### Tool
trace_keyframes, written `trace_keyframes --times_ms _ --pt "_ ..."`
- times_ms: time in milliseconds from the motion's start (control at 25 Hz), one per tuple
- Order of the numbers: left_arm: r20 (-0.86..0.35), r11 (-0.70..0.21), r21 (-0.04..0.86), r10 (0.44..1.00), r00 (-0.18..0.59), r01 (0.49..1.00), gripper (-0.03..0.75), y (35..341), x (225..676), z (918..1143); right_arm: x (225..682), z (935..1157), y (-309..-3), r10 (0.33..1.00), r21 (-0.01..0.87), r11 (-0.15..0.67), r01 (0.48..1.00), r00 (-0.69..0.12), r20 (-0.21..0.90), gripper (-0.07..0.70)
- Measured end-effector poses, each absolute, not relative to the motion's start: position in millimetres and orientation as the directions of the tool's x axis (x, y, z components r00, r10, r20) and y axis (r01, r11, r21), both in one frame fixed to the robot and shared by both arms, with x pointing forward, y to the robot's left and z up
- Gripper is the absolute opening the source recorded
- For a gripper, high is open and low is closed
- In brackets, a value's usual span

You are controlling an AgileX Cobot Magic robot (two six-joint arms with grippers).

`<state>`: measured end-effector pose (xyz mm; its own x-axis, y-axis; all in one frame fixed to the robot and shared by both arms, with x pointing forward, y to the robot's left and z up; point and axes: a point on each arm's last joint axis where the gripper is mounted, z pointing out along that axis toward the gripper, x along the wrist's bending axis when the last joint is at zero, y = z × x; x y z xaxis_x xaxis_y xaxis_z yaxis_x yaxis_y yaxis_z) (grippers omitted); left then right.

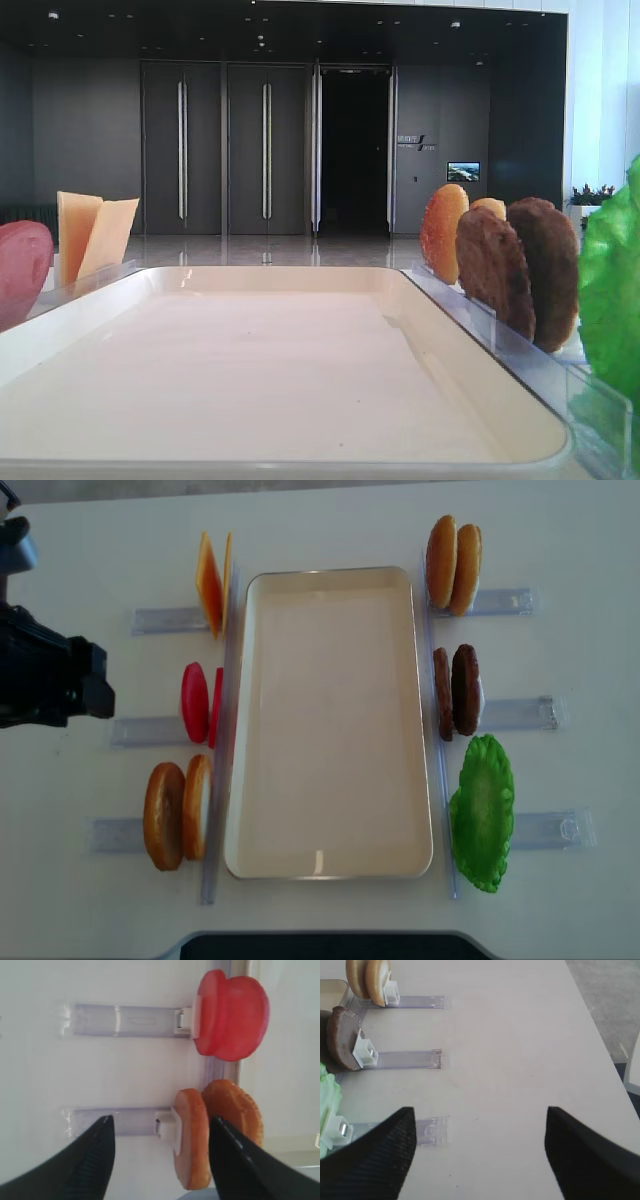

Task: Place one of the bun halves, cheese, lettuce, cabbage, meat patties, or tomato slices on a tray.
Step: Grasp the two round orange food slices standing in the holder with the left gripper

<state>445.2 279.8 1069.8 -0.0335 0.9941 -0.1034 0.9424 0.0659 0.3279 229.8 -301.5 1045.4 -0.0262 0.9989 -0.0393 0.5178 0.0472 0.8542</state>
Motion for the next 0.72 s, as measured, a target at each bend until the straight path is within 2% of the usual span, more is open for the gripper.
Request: trace_keyframes --times_ms 240,440,720 --pt "-0.143 0.015 0.347 0.989 0.037 0.938 0.454 243.0 441.9 1070.5 229.8 1045.4 -301.5 0.999 0.854 0.047 0.518 -0.026 -0.039 0.538" --pt "-0.142 -0.037 0.327 0.986 0.088 0.944 0.454 214.5 437.1 1065.3 229.8 1045.4 -301.5 0.999 0.854 0.047 0.518 -0.026 -0.039 0.538" --pt "-0.144 -0.036 0.302 0.986 0.083 0.953 0.454 200.6 437.3 1058.7 229.8 1045.4 -301.5 0.999 0.854 0.047 0.518 -0.026 -0.039 0.538"
